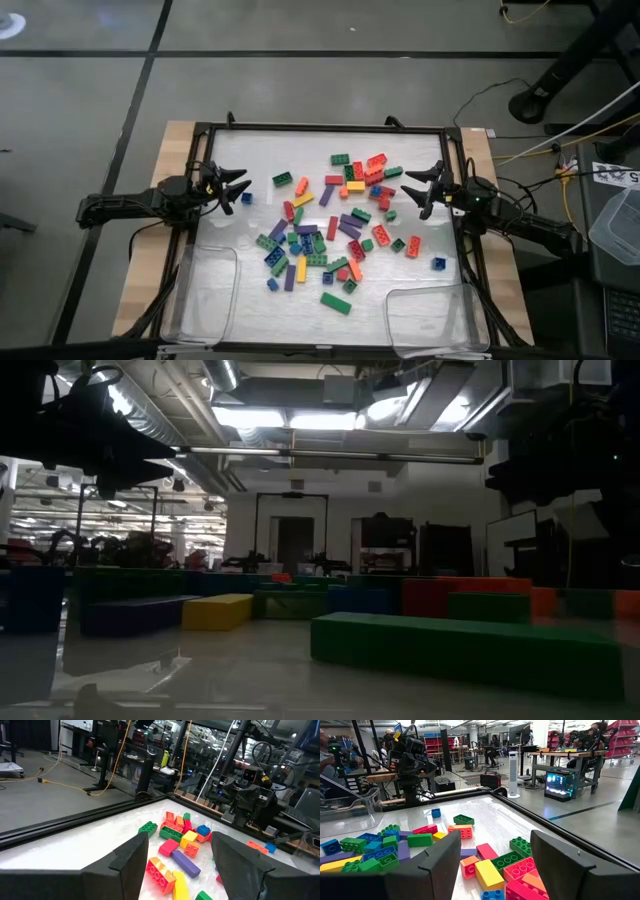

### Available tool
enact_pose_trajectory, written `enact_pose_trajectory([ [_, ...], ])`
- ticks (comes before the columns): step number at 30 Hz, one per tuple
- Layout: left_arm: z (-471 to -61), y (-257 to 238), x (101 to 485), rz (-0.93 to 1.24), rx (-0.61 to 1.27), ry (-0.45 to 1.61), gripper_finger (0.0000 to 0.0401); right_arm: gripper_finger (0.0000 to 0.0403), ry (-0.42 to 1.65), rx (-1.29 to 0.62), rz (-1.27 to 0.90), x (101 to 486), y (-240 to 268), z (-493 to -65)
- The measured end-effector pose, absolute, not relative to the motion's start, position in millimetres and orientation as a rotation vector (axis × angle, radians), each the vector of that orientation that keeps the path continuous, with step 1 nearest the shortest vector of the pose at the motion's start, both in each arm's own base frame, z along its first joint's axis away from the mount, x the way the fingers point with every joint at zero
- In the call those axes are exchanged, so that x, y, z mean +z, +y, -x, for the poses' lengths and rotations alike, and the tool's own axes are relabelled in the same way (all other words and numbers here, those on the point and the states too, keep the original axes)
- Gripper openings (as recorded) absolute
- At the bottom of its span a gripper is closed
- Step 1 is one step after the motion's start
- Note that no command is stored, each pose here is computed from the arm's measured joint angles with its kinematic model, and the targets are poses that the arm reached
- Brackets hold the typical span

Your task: Sort blocks by size

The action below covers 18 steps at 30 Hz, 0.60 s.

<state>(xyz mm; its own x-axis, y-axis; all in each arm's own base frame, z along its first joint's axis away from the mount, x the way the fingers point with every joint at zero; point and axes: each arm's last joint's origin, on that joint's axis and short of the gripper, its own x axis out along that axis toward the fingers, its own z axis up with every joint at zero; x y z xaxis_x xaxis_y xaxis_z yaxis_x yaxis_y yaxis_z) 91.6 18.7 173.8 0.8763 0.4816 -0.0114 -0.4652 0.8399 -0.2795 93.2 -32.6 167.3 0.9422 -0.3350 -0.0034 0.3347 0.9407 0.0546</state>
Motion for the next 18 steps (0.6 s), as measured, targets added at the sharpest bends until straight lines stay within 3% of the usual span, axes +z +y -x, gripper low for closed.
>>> enact_pose_trajectory([
  [18,-91.6,18.8,173.8,0.280,0.501,-0.060,0.0205,0.0239,-0.034,-0.349,-0.050,169.9,-32.8,-93.2],
])
